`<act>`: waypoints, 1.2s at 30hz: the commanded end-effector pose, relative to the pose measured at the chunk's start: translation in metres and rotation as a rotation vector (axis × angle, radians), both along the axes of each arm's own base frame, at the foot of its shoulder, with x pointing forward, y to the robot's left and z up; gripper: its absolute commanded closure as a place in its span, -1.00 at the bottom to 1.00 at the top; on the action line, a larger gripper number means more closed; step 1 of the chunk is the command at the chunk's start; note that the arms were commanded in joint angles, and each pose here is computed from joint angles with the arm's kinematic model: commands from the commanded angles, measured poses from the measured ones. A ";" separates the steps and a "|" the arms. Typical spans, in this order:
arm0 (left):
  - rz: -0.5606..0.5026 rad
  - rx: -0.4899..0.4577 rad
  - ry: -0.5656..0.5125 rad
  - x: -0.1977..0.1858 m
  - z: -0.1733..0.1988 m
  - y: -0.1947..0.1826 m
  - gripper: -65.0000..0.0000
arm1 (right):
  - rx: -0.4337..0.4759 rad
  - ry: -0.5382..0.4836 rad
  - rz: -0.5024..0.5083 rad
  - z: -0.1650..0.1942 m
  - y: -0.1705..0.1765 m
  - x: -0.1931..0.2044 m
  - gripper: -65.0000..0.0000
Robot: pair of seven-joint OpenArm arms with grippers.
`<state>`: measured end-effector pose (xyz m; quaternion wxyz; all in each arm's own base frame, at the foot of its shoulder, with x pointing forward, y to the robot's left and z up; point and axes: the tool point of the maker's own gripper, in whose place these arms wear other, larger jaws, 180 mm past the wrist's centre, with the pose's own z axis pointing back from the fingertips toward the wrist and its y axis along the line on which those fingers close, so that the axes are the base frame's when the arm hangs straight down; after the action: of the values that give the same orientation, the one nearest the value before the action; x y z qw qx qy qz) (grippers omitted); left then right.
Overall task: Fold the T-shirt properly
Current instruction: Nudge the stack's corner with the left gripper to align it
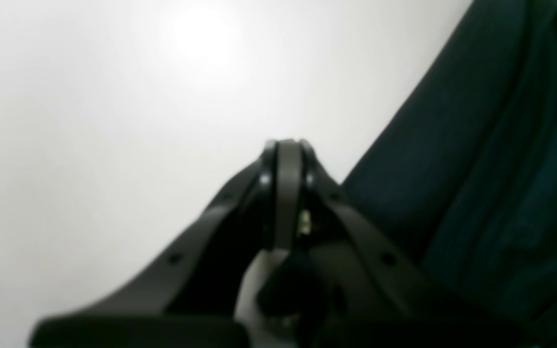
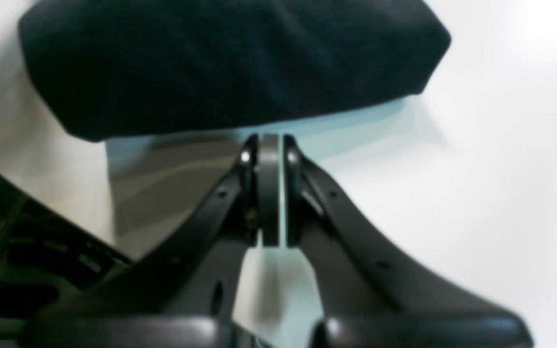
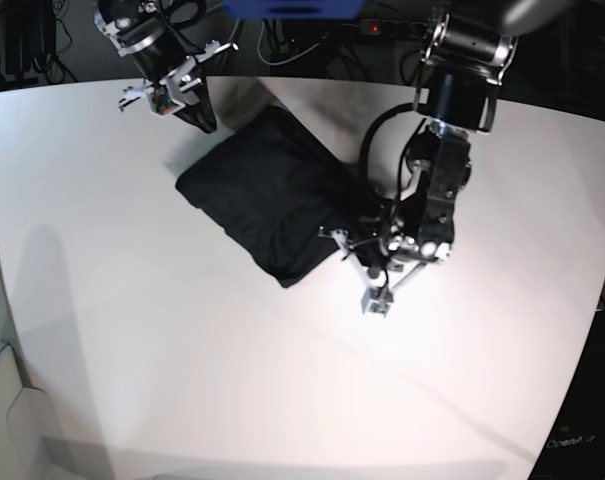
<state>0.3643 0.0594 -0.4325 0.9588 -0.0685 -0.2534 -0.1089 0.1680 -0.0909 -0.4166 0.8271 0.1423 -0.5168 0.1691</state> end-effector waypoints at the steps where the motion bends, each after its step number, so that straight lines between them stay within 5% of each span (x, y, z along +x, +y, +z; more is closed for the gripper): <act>1: -0.013 -0.011 0.025 0.000 0.000 -0.010 1.00 | 0.021 -0.030 -0.002 0.009 0.000 0.000 1.00; 6: -0.018 -0.007 -0.001 0.011 0.014 -0.010 1.00 | 0.021 -0.025 -0.002 0.008 0.000 -0.002 1.00; 18: 0.173 0.126 -0.060 0.014 0.085 0.118 1.00 | 0.022 -0.035 -0.001 0.009 0.001 0.001 1.00; 23: 0.109 0.165 0.063 -0.020 0.062 0.106 1.00 | 0.024 -0.052 0.000 0.012 0.001 0.009 1.00; 29: -0.037 0.187 0.122 -0.050 0.039 0.065 1.00 | 0.024 -0.058 0.000 0.013 0.001 0.012 1.00; 36: -0.068 0.159 0.150 -0.061 0.028 0.044 1.00 | 0.024 -0.058 0.000 0.013 0.001 0.012 1.00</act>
<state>0.2904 0.1066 -0.4163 0.9767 -0.0058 -0.1450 -0.1581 0.1765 -0.0901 -0.4133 0.8218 0.1424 -0.5245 0.1712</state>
